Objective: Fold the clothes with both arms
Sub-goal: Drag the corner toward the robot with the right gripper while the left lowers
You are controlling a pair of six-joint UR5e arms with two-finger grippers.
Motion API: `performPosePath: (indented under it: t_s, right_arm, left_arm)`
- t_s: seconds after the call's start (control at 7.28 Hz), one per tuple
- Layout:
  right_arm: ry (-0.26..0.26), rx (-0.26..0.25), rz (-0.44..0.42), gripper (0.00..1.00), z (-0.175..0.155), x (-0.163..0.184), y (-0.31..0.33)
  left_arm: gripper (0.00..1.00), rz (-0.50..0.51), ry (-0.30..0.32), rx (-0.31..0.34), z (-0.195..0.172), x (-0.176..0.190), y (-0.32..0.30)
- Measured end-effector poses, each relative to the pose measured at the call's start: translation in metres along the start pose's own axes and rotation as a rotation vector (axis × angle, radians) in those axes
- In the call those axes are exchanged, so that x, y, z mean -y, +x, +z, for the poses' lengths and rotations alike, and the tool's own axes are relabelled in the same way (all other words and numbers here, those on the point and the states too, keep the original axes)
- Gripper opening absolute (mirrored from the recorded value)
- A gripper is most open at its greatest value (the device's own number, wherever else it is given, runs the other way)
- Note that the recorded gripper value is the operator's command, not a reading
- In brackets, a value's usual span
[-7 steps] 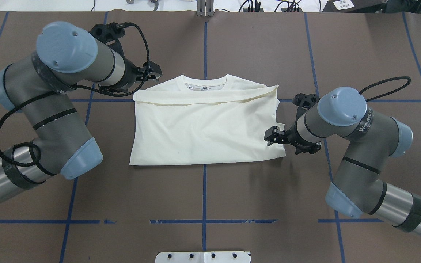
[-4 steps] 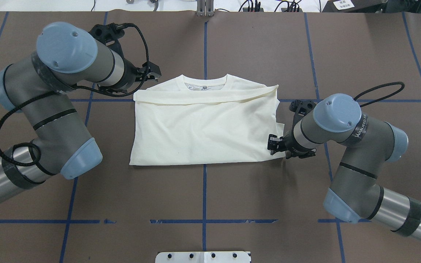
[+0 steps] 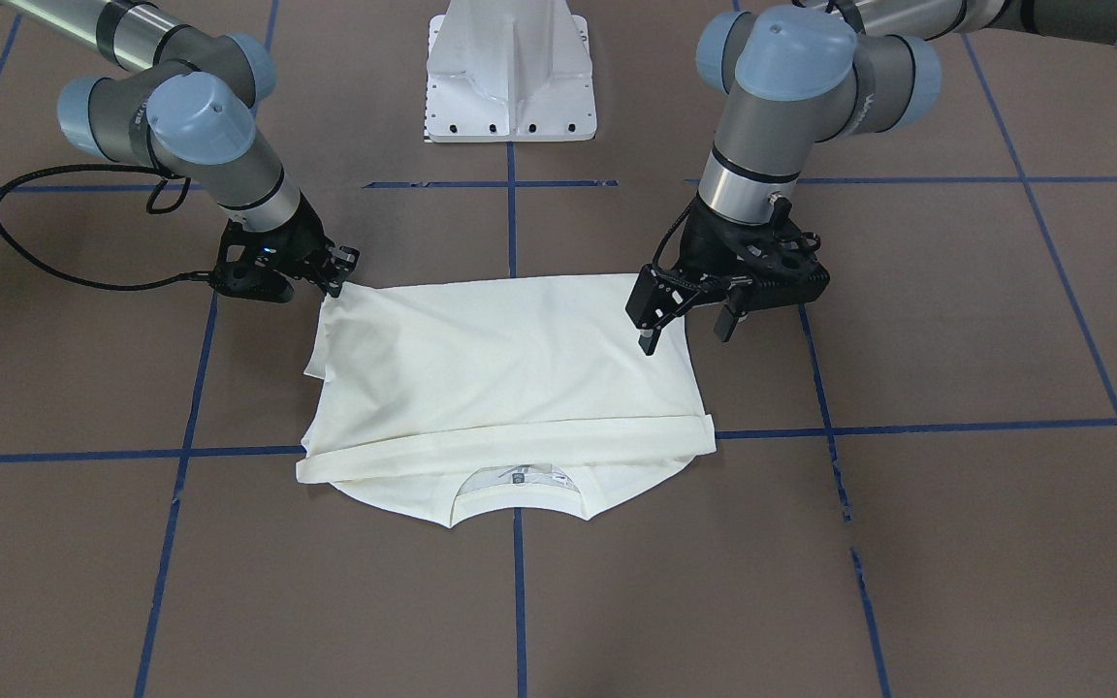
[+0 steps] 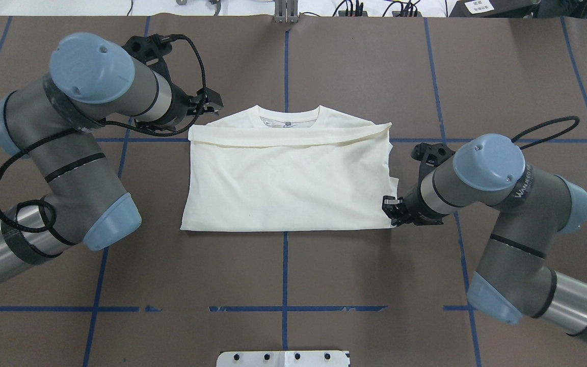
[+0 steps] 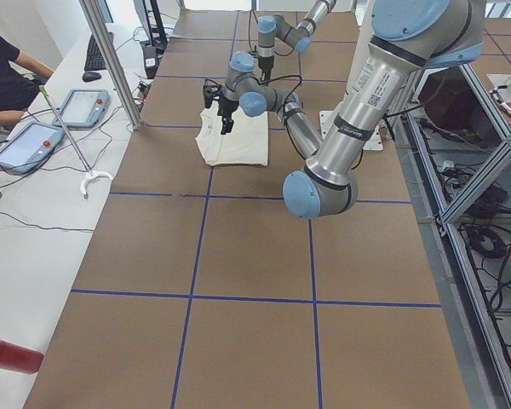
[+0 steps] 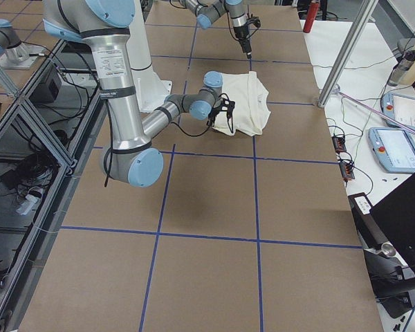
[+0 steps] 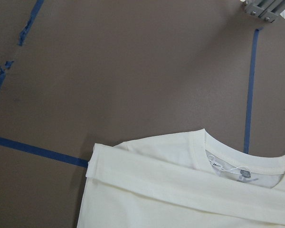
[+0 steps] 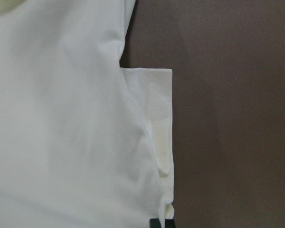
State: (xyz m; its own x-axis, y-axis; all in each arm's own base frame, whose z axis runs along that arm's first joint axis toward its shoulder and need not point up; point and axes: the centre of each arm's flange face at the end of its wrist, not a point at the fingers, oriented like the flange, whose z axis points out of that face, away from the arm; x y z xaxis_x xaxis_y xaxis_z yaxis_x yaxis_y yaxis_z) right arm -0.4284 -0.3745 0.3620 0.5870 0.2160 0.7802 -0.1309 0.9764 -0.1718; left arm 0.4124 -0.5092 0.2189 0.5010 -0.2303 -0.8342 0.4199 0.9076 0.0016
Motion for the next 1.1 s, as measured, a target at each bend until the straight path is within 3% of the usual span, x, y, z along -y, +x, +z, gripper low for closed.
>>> performPosePath:
  t_s: [0.41,0.55,0.69,0.96,1.1]
  right_arm:
    - [-0.127,-0.035,-0.063,0.00,-0.008,-0.125,0.040]
    - [-0.177,-0.054,-0.072,0.32,-0.011,-0.168,0.050]
    - [-0.218,-0.076,-0.084,0.99,-0.015,-0.198,0.062]
    - [-0.235,-0.077,-0.052,1.00,-0.028,-0.218,0.065]
    - [-0.202,-0.047,-0.012,1.00,-0.043,-0.206,0.059]
  left_arm:
    - [1.00,0.001,0.001,-0.009,-0.005,-0.001,0.003]
    - [1.00,0.002,-0.001,-0.012,-0.005,-0.004,0.004]
    - [1.00,0.005,-0.007,-0.016,-0.005,-0.009,0.007]
    - [1.00,-0.008,-0.035,-0.030,-0.007,-0.029,0.008]
    - [0.99,-0.049,-0.079,-0.030,-0.002,-0.058,0.004]
